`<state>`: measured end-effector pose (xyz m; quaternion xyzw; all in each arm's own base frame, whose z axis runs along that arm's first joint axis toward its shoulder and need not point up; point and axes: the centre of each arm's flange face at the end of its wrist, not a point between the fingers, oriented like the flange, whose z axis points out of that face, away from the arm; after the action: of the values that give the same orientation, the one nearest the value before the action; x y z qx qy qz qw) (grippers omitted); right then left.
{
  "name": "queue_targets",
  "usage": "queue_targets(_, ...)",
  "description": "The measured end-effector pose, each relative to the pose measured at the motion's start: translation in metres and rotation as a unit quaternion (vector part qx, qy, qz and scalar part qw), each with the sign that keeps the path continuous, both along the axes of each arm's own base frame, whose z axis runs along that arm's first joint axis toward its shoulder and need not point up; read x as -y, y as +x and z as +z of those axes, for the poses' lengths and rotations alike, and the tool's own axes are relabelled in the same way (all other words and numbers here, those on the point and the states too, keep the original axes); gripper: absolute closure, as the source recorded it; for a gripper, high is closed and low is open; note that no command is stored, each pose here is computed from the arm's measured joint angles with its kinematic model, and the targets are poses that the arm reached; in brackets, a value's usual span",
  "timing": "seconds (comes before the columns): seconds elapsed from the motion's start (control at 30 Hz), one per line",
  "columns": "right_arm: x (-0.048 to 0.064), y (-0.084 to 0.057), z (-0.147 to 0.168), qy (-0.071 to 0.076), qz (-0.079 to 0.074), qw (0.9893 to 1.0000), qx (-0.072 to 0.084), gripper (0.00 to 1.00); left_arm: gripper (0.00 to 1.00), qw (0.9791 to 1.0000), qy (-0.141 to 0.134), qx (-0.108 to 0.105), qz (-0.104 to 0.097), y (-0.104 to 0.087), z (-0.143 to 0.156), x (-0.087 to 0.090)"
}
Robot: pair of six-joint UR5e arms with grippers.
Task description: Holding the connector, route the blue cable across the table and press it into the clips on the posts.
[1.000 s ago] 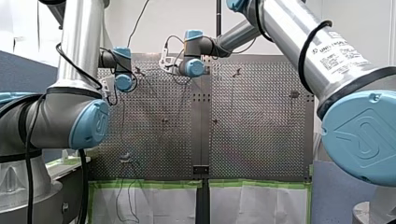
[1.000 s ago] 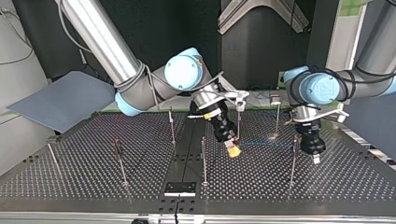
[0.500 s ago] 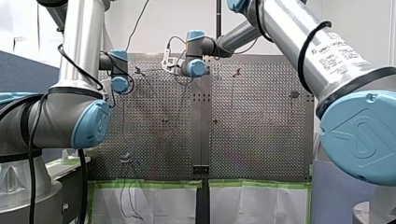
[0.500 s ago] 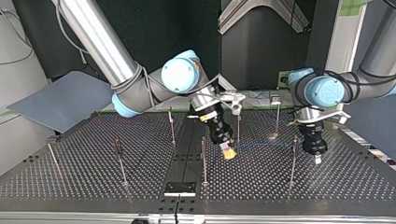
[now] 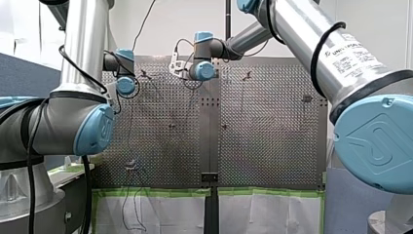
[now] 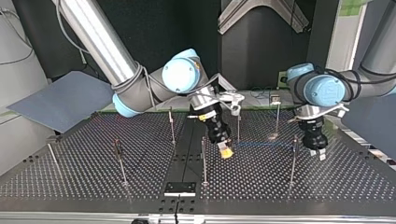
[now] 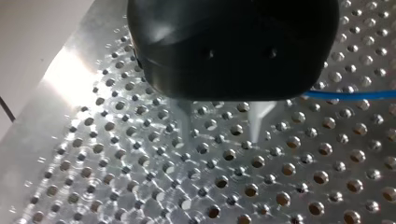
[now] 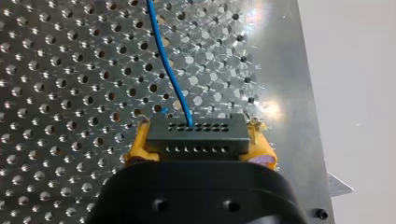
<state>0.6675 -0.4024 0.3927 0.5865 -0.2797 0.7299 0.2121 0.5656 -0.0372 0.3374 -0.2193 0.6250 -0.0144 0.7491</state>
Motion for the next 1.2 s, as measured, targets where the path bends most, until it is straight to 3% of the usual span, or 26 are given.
queue_targets(0.2, -0.001, -0.001, -0.001, 0.002, -0.004, 1.0, -0.007, 1.0, 0.0, 0.9998, -0.005, -0.017, -0.006, -0.011, 0.007, 0.009)
queue_targets(0.57, -0.001, -0.002, -0.002, 0.003, -0.01, 0.9998, -0.014, 1.0, 0.0, 0.9975, -0.008, -0.059, -0.037, -0.038, 0.01, 0.039)
queue_targets(0.93, -0.004, -0.002, -0.004, 0.006, -0.009, 0.9998, -0.019, 1.0, 0.0, 0.9936, -0.015, -0.108, -0.032, -0.077, 0.011, 0.043)
queue_targets(1.2, -0.004, -0.002, -0.004, 0.007, -0.009, 0.9998, -0.019, 1.0, 0.0, 0.9913, -0.02, -0.125, -0.038, -0.104, 0.018, 0.047)
